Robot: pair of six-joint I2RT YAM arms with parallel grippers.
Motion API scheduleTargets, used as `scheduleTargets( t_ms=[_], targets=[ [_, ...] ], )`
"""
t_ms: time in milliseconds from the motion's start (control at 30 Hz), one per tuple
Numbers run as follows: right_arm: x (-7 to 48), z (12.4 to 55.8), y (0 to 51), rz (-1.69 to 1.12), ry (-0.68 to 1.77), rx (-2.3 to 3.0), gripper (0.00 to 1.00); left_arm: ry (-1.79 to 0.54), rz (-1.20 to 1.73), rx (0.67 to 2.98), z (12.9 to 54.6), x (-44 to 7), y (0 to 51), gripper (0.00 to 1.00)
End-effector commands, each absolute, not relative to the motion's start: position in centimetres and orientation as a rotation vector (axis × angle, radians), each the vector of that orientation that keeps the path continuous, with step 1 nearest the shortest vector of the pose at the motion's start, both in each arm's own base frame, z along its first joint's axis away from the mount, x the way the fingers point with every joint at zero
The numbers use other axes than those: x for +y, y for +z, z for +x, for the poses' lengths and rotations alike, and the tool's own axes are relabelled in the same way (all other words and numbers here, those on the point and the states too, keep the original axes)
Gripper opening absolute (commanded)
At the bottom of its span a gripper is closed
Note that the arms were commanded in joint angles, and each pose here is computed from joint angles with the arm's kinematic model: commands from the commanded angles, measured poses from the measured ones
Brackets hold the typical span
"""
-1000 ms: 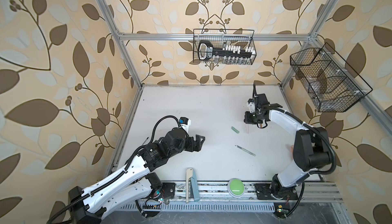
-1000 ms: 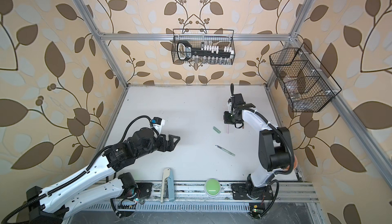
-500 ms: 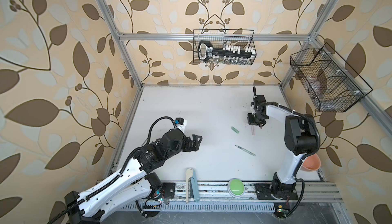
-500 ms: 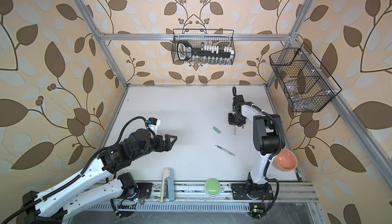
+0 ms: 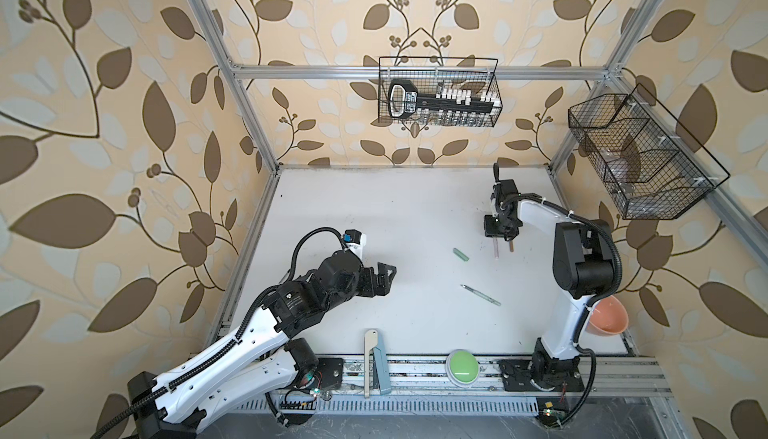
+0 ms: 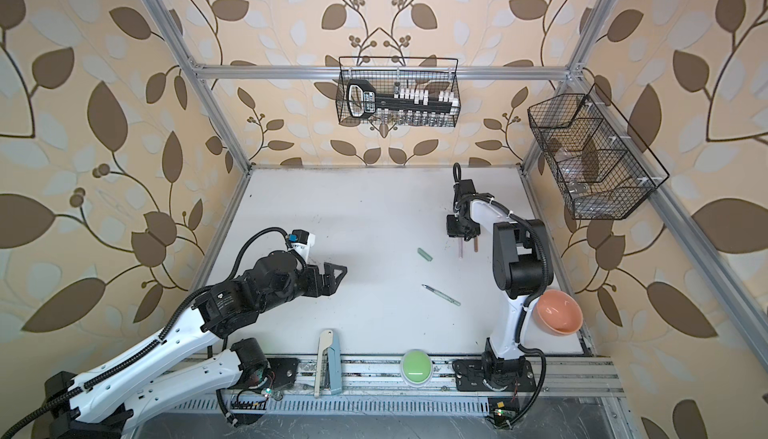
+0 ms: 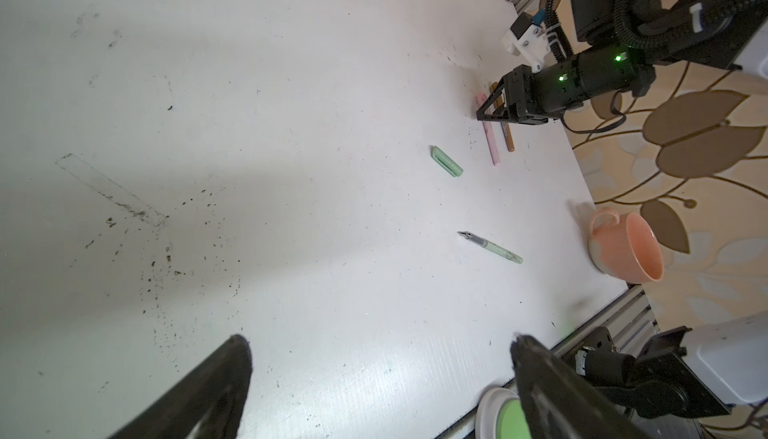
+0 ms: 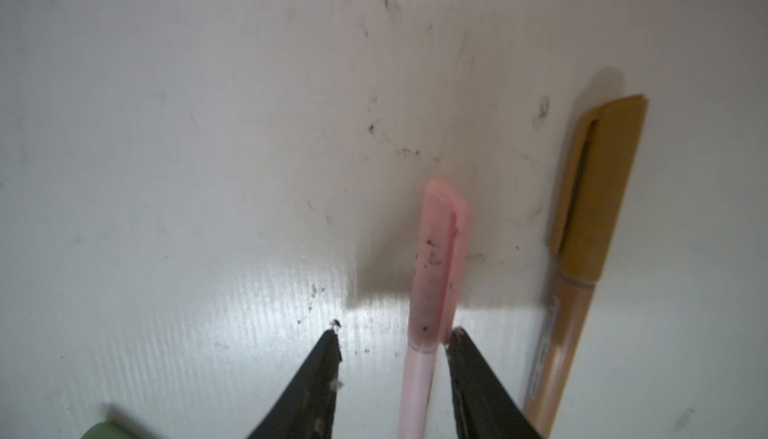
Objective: Insert the pens into the pen caps
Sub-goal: 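Lower the capped pink pen beside the tan pen and open the right gripper, then move the right gripper to the light green pen and close on it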
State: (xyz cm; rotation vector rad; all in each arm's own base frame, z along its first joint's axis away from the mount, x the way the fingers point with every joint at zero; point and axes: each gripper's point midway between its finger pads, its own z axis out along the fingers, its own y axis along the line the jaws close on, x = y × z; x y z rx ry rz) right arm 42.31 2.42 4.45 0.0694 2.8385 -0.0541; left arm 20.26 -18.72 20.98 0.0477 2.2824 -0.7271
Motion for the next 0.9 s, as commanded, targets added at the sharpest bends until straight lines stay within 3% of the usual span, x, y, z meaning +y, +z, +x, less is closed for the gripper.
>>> scheduleTargets(
  t_ms=[0,167,333,600,867],
  targets=[
    [3.0,42.3,9.6,0.037,-0.110,2.736,0.47,-0.708,0.035,2.239,20.4,-18.1,22.9,0.99],
    [6.1,39.3,14.2,0.038,0.125,2.585,0.53,-0.709,0.050,2.223,19.9,-17.6,23.4,0.99],
    [9.1,32.6,13.1,-0.025,0.249,2.600,0.57,-0.706,0.071,2.226,19.6,-17.4,23.2,0.99],
    [11.3,23.7,7.9,-0.099,0.188,2.771,0.63,-0.831,0.104,2.214,18.8,-18.8,24.6,0.99],
    [11.2,22.0,4.5,-0.185,0.019,2.925,0.65,-0.793,0.145,2.234,18.9,-18.9,23.4,0.99]
  ],
)
